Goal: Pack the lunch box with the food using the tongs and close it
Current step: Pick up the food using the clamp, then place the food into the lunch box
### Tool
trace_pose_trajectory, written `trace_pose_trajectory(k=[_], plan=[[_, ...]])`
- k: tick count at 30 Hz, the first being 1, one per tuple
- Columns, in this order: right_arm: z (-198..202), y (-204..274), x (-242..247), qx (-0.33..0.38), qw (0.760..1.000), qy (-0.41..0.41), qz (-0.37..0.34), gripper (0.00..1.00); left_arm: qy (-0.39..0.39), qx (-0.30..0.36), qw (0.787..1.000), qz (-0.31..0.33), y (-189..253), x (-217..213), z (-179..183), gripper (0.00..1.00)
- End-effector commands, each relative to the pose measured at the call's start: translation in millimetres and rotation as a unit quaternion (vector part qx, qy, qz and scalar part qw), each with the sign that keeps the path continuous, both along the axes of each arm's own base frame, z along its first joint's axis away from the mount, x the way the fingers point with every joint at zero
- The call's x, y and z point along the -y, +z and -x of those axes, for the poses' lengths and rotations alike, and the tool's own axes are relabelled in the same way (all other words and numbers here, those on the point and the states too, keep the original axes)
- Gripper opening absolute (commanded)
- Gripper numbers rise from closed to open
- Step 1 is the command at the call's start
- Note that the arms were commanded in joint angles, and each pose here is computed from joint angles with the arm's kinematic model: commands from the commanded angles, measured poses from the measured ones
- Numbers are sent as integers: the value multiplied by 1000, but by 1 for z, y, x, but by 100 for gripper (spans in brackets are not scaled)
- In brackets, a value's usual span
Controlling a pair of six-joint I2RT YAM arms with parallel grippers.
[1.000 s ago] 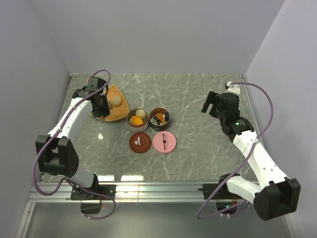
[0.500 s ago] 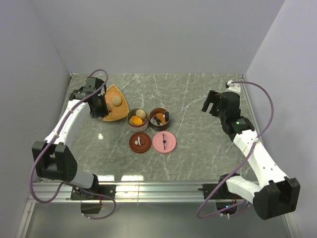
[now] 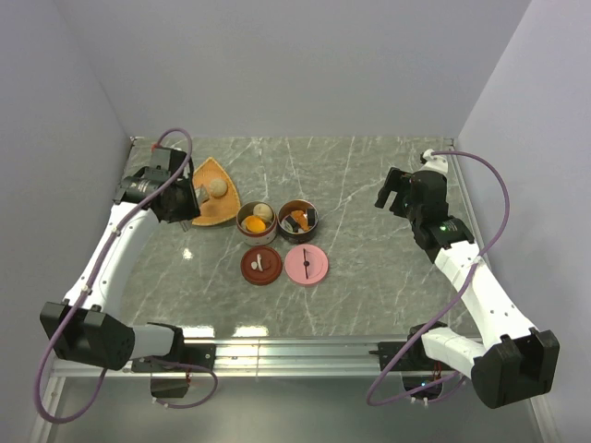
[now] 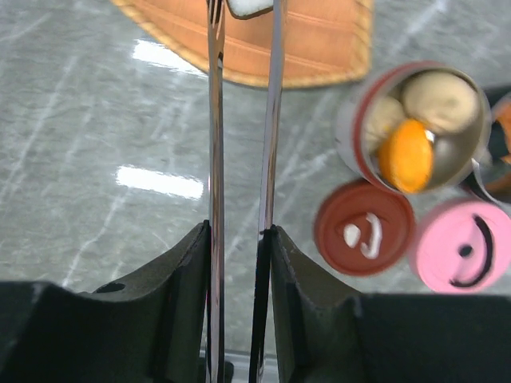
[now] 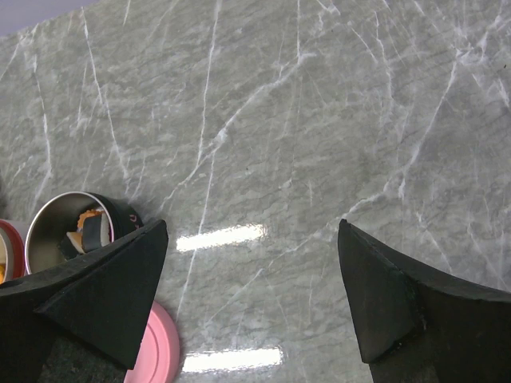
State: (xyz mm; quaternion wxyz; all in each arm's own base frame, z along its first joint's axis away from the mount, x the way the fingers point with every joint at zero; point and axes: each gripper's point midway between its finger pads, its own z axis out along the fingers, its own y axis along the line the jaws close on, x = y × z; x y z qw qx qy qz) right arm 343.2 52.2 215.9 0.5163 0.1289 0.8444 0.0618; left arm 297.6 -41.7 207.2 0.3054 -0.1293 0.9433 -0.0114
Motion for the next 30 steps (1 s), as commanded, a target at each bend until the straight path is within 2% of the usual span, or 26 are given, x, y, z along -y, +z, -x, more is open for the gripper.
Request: trace_pose_trajectory(k=[1,8,16,22,30], plan=[[-8,28,0,42,999,-6,-16,93,-35,55,997,31,39,37,3,27],[-4,26,0,40,999,-9,-21,93,-116,84,986,82,73,118,13,27],[7,25,6,42,999,-20,-22,93,-191,63,974,104,63,186,25,27],[15,25,10,44,998,-28,-19,93,-229,35,968,101,41,217,40,27],[20,23,12,41,998,-31,-20,93,-225,13,971,82,23,217,48,27]])
